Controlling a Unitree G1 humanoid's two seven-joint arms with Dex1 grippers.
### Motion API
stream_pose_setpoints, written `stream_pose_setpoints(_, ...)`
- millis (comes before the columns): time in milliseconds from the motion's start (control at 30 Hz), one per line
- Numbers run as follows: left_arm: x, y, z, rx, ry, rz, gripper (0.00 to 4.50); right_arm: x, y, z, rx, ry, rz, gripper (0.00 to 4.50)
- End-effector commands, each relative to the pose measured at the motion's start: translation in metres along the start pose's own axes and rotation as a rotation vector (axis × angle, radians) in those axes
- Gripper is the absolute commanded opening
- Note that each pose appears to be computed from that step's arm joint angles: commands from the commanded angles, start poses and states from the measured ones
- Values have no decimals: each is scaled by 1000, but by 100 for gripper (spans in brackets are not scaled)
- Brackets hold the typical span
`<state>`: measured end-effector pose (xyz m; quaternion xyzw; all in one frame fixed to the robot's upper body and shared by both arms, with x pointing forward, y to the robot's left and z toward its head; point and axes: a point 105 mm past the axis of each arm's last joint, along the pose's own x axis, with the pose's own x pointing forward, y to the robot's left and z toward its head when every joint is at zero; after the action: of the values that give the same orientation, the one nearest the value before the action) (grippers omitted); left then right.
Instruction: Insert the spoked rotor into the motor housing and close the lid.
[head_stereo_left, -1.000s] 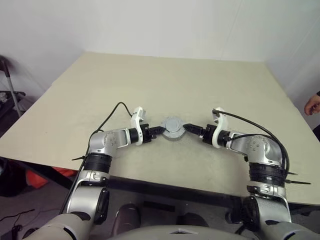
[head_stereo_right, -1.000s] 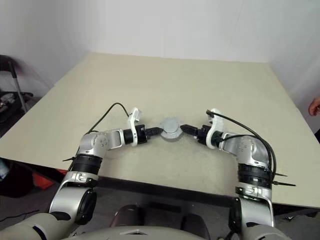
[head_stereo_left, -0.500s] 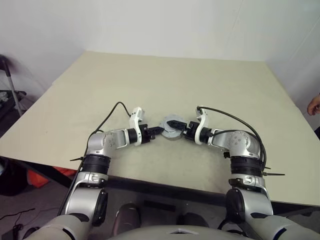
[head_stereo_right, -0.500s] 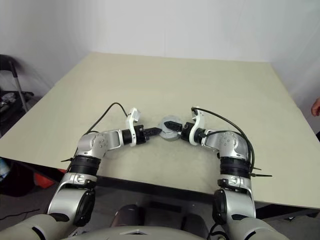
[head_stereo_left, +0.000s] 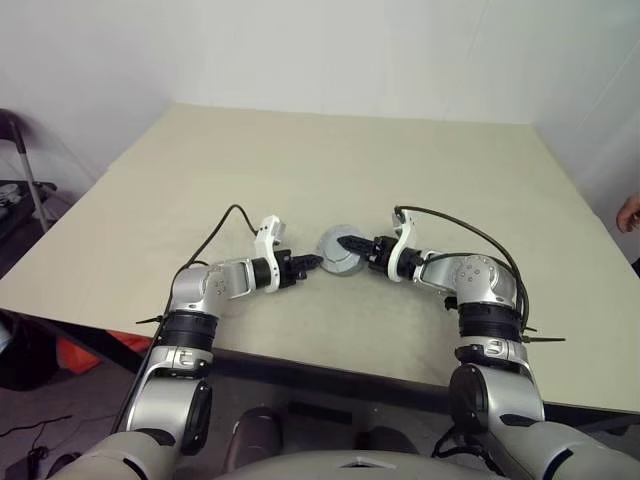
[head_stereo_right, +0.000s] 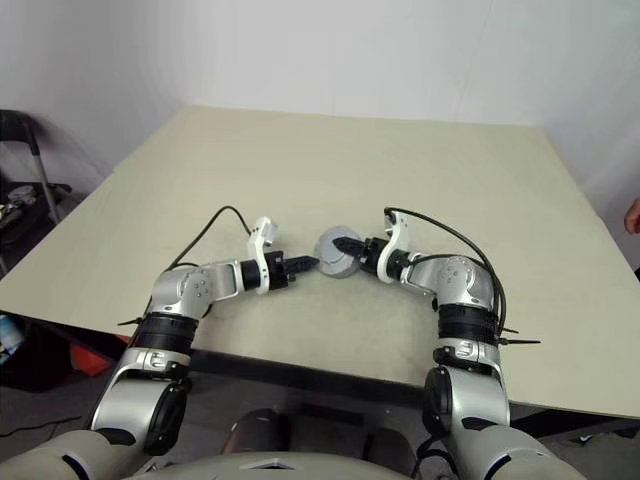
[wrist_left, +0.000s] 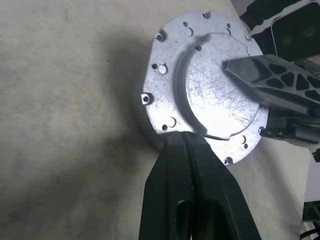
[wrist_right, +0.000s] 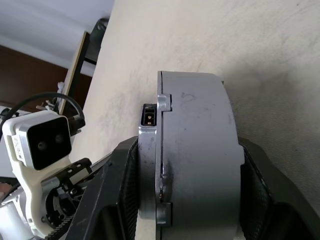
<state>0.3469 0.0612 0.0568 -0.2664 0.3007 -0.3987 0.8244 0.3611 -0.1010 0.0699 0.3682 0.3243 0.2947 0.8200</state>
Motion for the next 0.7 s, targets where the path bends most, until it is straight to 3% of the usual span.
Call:
stream_pose_setpoints(33, -9, 2, 26, -58, -132, -20, 0, 2, 21, 22, 98, -86, 86, 207)
stream_pose_setpoints(133, -23, 3, 52, -125, -275, -50, 0, 4, 39, 38, 155, -148, 141, 207)
stream_pose_setpoints(367, -60, -7, 80, -262, -498, -161, 0, 8, 80, 52, 208, -171, 254, 207)
stream_pose_setpoints(467, -77, -18, 83, -311, -572, -231, 61, 11, 100, 55, 209, -166, 304, 207)
stream_pose_setpoints(700, -96, -25, 73, -375, -615, -283, 300, 16, 128, 60, 199, -129, 352, 207)
